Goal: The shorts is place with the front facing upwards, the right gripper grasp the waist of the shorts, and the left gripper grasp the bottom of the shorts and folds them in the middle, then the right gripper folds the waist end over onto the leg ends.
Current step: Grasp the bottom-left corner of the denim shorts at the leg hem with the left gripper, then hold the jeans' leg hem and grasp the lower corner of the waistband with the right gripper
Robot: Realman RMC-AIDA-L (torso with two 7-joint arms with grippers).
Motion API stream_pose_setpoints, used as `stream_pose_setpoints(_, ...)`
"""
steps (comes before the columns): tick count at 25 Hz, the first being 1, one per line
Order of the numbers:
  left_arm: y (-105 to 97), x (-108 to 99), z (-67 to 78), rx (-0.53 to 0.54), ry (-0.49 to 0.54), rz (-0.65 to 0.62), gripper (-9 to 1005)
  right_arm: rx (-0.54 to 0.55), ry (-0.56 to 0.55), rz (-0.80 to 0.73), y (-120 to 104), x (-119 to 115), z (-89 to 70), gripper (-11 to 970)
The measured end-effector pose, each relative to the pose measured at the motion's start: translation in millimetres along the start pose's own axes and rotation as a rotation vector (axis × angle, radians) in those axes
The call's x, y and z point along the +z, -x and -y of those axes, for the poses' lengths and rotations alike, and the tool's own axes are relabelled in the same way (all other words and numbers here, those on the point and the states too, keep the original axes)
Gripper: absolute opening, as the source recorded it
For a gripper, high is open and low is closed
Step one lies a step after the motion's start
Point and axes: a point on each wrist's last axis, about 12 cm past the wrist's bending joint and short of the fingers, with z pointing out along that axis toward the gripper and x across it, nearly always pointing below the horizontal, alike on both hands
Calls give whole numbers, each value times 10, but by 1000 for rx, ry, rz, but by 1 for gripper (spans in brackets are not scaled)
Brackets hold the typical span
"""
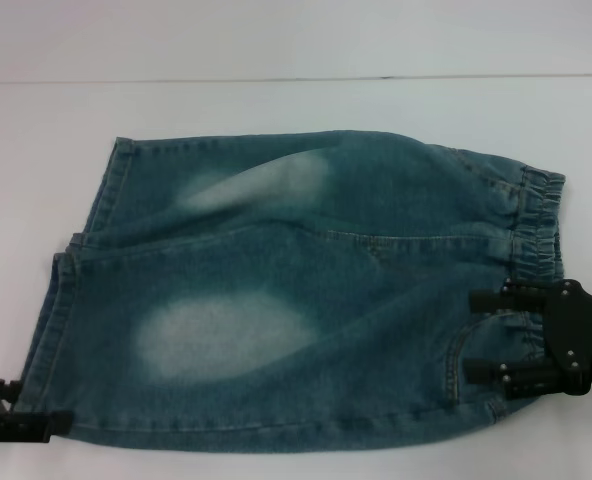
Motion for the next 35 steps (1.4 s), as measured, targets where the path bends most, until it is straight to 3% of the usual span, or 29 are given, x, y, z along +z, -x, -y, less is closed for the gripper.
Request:
stream_pose_setpoints(4, 38, 50, 9, 10, -26, -12, 887, 0, 0, 0, 0, 0, 1, 941)
stream_pose_setpoints(10, 59, 143, -15, 16, -37, -42, 708, -1, 2, -2, 0, 4, -1, 942)
stream_pose_setpoints(15, 100, 178, -9, 28, -14, -44, 500, 3, 4, 0, 0, 5, -4, 941)
stream_pose_setpoints(29, 112, 155, -76, -26, 41, -27, 54, 32, 3, 21, 33, -54, -17, 941)
stream_pose_setpoints(35, 134, 151, -64, -32, 35, -16, 56, 200, -123, 77, 157, -324, 95, 942)
